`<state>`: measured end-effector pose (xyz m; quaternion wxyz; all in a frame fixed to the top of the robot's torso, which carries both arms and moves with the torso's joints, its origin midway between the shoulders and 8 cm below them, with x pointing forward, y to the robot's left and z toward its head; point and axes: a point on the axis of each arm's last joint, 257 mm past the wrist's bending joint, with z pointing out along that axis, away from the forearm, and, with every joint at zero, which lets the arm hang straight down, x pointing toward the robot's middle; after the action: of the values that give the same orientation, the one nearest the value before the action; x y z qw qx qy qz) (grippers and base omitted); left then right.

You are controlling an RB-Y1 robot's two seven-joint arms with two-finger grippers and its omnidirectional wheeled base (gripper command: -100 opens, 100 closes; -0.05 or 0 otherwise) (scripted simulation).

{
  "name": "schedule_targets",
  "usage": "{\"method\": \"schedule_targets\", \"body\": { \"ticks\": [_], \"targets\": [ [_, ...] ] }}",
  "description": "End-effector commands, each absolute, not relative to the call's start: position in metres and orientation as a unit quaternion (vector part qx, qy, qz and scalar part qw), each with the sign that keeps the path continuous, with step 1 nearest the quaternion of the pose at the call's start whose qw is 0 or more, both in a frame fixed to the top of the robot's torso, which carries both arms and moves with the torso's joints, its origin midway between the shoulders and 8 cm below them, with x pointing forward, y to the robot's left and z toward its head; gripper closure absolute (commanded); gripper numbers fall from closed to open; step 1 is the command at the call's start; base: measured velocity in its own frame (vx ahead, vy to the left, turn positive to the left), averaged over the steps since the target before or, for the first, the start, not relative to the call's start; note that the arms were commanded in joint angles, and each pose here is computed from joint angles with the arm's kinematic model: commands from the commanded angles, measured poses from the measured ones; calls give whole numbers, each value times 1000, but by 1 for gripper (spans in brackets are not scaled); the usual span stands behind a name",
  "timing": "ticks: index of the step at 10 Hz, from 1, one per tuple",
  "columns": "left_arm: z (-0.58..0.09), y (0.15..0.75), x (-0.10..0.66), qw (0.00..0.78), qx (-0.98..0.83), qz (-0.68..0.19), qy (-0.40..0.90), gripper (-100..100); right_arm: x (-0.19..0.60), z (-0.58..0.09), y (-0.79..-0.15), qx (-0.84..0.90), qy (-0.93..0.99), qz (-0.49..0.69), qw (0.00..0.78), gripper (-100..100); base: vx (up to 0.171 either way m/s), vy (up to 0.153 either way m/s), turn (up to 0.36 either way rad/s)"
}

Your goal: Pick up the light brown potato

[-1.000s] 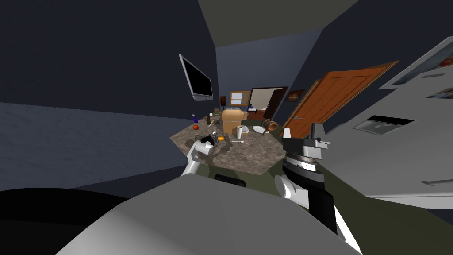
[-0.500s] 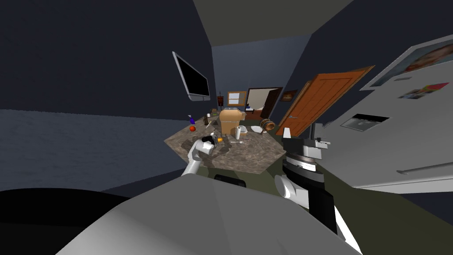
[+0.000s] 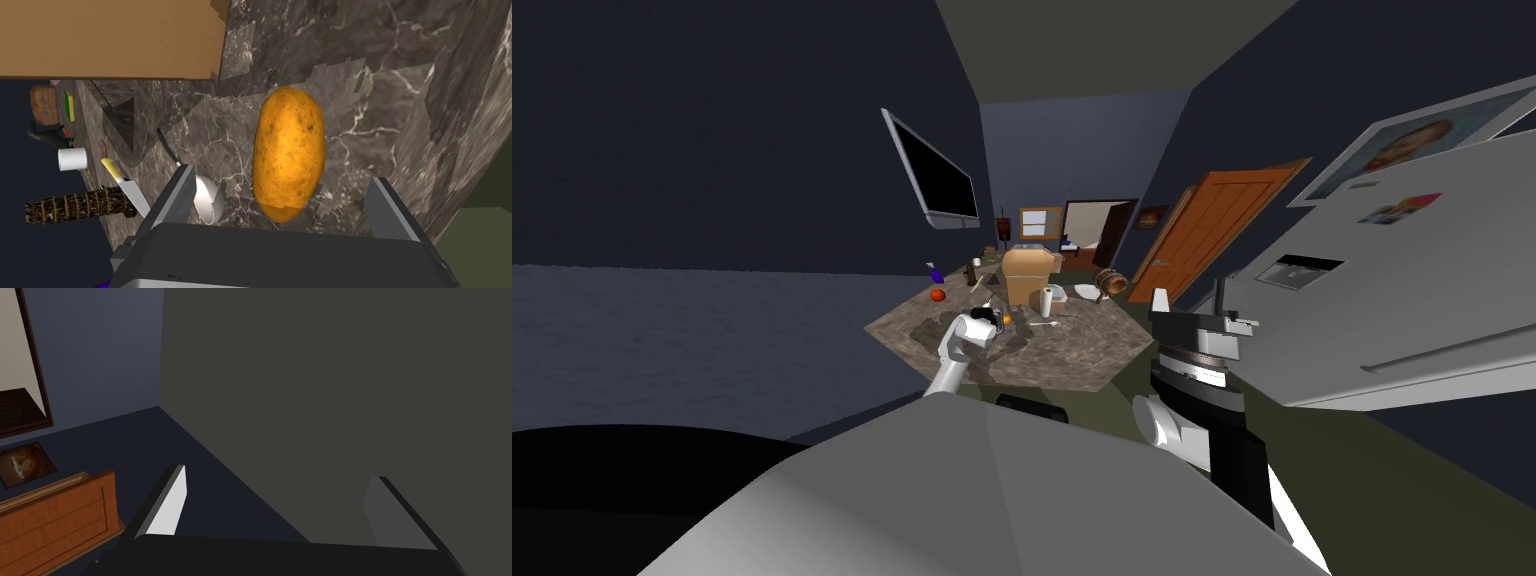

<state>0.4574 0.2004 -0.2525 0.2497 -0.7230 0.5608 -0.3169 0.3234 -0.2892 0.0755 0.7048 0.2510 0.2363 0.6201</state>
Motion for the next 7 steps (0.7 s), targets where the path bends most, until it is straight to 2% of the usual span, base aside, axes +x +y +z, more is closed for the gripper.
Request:
{"method": "schedule_targets", "body": {
  "ticks": [1,3,7],
  "targets": [
    [-261,203,450,239,-732,-297,564,-100,323,75,-289,251,236,620,705,0,60,32,-74],
    [-274,206,438,226,-744,-270,568,-100,323,75,-289,251,236,620,705,0,87,35,-155],
    [-295,214,420,207,-759,-229,573,-100,323,75,-289,251,236,620,705,0,82,24,-74]
  ]
}}
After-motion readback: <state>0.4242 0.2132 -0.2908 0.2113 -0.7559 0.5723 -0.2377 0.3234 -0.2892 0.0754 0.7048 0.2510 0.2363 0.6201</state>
